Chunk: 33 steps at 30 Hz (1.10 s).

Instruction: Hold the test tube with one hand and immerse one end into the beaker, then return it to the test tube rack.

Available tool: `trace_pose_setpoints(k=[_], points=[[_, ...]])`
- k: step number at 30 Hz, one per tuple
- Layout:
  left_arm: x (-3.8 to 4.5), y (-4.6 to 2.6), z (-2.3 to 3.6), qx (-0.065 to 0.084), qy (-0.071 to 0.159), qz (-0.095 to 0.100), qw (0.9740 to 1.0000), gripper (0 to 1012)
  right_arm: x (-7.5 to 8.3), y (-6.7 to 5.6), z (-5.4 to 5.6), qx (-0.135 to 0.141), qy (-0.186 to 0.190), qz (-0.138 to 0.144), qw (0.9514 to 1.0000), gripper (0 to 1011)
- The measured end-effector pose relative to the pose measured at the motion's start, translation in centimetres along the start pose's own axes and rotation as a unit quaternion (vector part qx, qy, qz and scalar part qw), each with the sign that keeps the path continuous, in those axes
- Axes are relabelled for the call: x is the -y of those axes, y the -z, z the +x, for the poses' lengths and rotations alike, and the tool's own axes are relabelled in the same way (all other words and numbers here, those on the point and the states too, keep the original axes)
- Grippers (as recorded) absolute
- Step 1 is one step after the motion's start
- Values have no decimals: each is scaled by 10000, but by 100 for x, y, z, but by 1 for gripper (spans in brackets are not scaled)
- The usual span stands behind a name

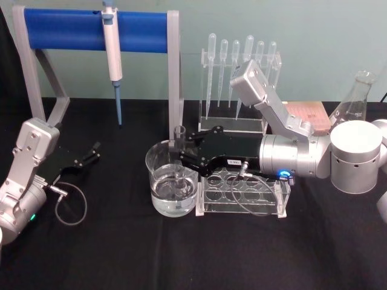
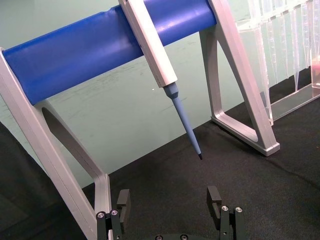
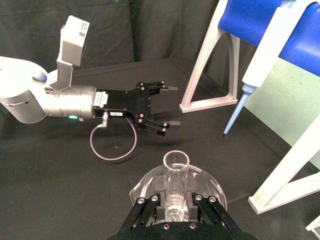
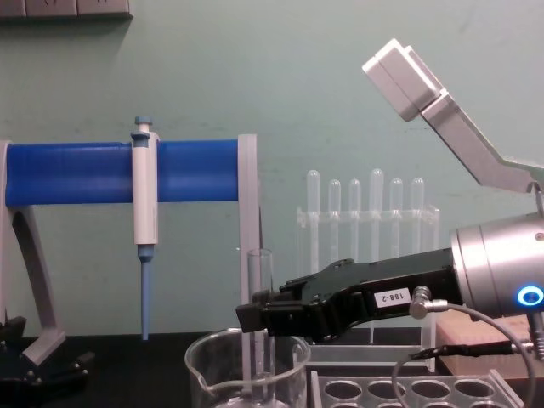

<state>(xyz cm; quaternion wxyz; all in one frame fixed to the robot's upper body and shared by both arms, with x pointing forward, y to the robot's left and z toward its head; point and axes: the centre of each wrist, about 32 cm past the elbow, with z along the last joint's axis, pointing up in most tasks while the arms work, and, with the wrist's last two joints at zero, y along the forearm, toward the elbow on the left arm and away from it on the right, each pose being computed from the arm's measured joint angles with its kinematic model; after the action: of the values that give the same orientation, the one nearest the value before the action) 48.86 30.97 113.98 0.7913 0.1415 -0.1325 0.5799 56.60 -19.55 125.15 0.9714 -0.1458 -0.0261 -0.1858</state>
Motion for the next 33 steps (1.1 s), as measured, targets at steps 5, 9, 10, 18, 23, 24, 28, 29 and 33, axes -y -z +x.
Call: trace_pose_setpoints(k=[5,9,10,18,23,24,28,29,33], points=[[0,0,0,0,0,0,10000,1000,0,0,0,1,0,0,10000,231],[0,0,0,0,0,0,10000,1000,0,0,0,0,0,0,10000,231],[0,0,0,0,0,0,10000,1000,0,0,0,0,0,0,10000,231],[0,0,0,0,0,0,10000,1000,0,0,0,0,0,0,10000,231],[0,0,0,0,0,0,10000,1000,0,0,0,0,0,0,10000,233],[0,0,0,0,0,0,10000,1000,0,0,0,0,0,0,10000,231],[0,0,0,0,0,0,10000,1000,0,0,0,0,0,0,10000,231],[0,0,0,0,0,0,10000,1000,0,0,0,0,0,0,10000,231],[0,0,0,0,0,0,10000,1000,0,0,0,0,0,0,10000,231]])
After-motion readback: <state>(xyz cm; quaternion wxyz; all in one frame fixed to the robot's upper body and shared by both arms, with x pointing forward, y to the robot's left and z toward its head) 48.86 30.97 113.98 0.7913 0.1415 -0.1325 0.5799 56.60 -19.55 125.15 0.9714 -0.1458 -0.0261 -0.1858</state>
